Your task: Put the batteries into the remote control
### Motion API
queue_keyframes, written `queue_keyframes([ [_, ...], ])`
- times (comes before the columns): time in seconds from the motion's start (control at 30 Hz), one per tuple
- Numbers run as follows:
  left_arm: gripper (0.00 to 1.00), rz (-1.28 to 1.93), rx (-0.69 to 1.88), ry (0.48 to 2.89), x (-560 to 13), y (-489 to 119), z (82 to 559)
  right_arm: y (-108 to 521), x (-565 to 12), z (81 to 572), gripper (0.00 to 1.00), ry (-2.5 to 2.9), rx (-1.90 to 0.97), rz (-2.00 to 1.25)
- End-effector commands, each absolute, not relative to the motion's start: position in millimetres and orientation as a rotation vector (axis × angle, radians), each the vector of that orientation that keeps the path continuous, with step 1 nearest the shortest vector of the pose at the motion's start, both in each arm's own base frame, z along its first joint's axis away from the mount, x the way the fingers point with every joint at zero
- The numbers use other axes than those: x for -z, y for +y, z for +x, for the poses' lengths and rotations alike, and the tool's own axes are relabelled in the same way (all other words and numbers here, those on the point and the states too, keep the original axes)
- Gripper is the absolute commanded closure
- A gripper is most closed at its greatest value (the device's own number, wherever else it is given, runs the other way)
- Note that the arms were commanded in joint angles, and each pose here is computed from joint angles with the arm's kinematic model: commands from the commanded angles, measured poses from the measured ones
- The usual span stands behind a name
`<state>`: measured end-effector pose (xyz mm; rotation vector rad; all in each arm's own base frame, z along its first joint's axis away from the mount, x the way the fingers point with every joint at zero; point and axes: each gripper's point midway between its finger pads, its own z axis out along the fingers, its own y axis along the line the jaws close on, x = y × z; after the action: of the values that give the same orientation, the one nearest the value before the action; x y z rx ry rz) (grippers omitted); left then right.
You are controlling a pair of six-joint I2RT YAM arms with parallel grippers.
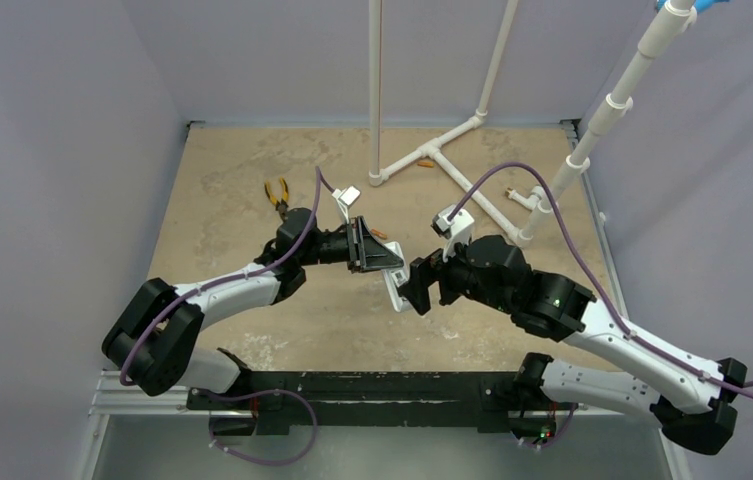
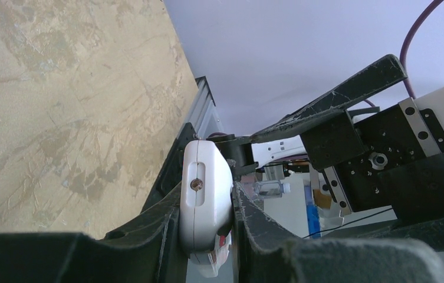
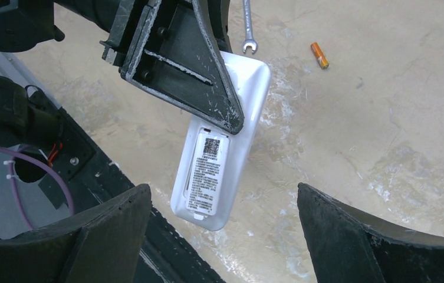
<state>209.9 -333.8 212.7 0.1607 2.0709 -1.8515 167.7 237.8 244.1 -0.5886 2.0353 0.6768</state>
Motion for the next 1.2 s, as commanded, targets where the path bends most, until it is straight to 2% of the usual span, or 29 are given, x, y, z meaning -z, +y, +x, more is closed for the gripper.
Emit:
queue_keyframes([
  [0.0,1.0,0.194,1.878,2.01,-225.7,-337.7,210.2,247.5,-249.0,166.0,0.11,2.041,-0.714,-0.572],
  [0.27,1.0,0.191,1.872,2.016,-224.7,-337.7,210.7,251.2,-235.4,166.7,0.21,2.067,-0.673,-0.588],
  [0.63,1.0,0.191,1.872,2.016,-225.1,-338.4,211.3,254.5,-226.7,167.6,0.4,2.086,-0.641,-0.599],
  [0.73,1.0,0.191,1.872,2.017,-224.9,-338.3,211.3,256.9,-223.3,167.2,0.42,2.094,-0.637,-0.608],
  [0.8,1.0,0.189,1.871,2.019,-224.2,-338.2,211.6,257.8,-221.9,167.8,0.38,2.097,-0.631,-0.611],
  [1.07,1.0,0.189,1.871,2.019,-223.4,-338.6,212.1,260.7,-216.2,166.4,0.5,2.114,-0.621,-0.635],
  [1.17,1.0,0.189,1.872,2.017,-223.7,-338.7,212.1,260.6,-215.6,165.9,0.51,2.119,-0.615,-0.641],
])
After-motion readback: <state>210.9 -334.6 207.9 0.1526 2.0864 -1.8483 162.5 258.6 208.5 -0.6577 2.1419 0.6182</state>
